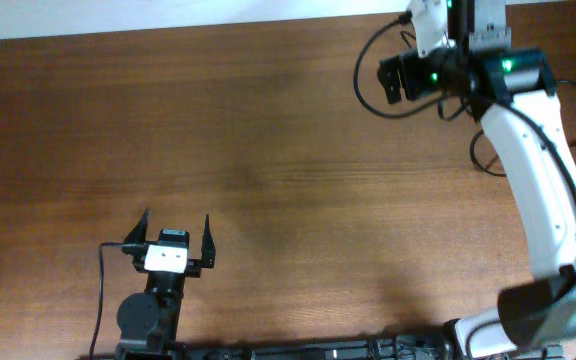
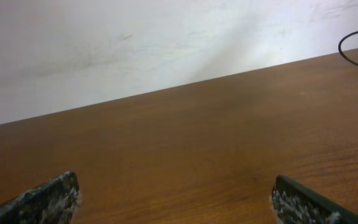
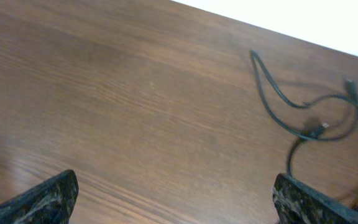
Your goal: Untangle cables
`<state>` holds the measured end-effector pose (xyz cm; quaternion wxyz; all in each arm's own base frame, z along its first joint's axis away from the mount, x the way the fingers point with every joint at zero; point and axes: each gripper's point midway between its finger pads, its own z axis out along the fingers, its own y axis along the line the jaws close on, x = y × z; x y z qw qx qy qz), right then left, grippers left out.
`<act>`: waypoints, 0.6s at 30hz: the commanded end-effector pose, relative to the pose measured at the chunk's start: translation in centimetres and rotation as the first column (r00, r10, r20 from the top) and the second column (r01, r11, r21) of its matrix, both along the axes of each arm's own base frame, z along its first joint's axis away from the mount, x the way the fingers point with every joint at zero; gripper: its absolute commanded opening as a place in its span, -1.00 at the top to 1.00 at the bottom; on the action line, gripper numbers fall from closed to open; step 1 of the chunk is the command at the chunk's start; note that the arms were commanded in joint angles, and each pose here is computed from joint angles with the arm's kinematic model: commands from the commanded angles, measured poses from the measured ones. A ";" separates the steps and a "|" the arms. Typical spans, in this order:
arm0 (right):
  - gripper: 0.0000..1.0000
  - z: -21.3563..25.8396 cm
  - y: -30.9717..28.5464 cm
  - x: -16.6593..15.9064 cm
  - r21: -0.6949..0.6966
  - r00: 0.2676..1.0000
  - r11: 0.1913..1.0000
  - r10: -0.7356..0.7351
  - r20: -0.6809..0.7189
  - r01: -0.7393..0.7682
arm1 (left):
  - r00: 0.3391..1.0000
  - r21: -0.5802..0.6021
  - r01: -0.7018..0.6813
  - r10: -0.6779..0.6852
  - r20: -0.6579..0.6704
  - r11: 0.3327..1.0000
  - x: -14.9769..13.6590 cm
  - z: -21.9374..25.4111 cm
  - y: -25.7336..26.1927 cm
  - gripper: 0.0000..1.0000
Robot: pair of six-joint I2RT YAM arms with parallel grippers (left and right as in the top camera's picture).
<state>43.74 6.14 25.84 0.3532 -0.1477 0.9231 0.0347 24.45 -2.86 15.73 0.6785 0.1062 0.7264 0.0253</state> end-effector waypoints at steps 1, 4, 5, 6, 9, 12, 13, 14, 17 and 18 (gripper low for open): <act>-0.97 2.8 -1.5 -1.8 -0.042 0.992 0.998 -0.044 0.117 0.049 | 1.000 0.017 -0.019 0.019 0.001 1.000 0.0 -0.1 0.4 -0.98; -0.97 2.7 -2.0 -3.0 -0.048 0.984 0.997 -0.058 0.166 0.067 | 1.000 0.017 -0.019 0.019 0.001 1.000 0.0 -0.1 0.4 -0.98; -0.97 2.6 -2.0 -3.2 -0.044 0.981 0.997 -0.058 0.188 0.068 | 1.000 0.017 -0.019 0.019 0.001 1.000 0.0 -0.1 0.4 -0.98; -0.97 2.4 -2.0 -3.4 -0.040 0.976 0.997 -0.058 0.209 0.068 | 1.000 0.018 -0.019 0.019 0.000 1.000 0.0 -0.1 0.4 -0.98; -0.97 1.8 -2.0 -3.5 -0.030 0.963 0.997 -0.060 0.264 0.070 | 1.000 0.017 -0.019 0.019 0.001 1.000 0.0 -0.1 0.4 -0.98; -0.97 0.7 -2.0 -3.6 -0.024 0.952 0.997 -0.060 0.299 0.071 | 1.000 0.018 -0.019 0.019 0.000 1.000 0.0 -0.1 0.4 -0.99; -0.97 0.3 -2.0 -3.6 -0.022 0.949 0.997 -0.061 0.310 0.071 | 1.000 0.017 -0.019 0.019 0.001 1.000 0.0 -0.1 0.4 -0.98; -0.97 -0.1 -2.0 -3.7 -0.020 0.944 0.997 -0.061 0.324 0.071 | 1.000 0.017 -0.019 0.019 0.001 1.000 0.0 -0.1 0.4 -0.98; -0.97 -1.3 -2.0 -3.9 -0.009 0.921 0.997 -0.063 0.384 0.072 | 1.000 0.017 -0.019 0.019 0.001 1.000 0.0 -0.1 0.4 -0.98; -0.97 -1.8 -2.1 -4.1 -0.002 0.904 0.997 -0.065 0.422 0.073 | 1.000 0.017 -0.019 0.019 0.001 1.000 0.0 -0.1 0.4 -0.99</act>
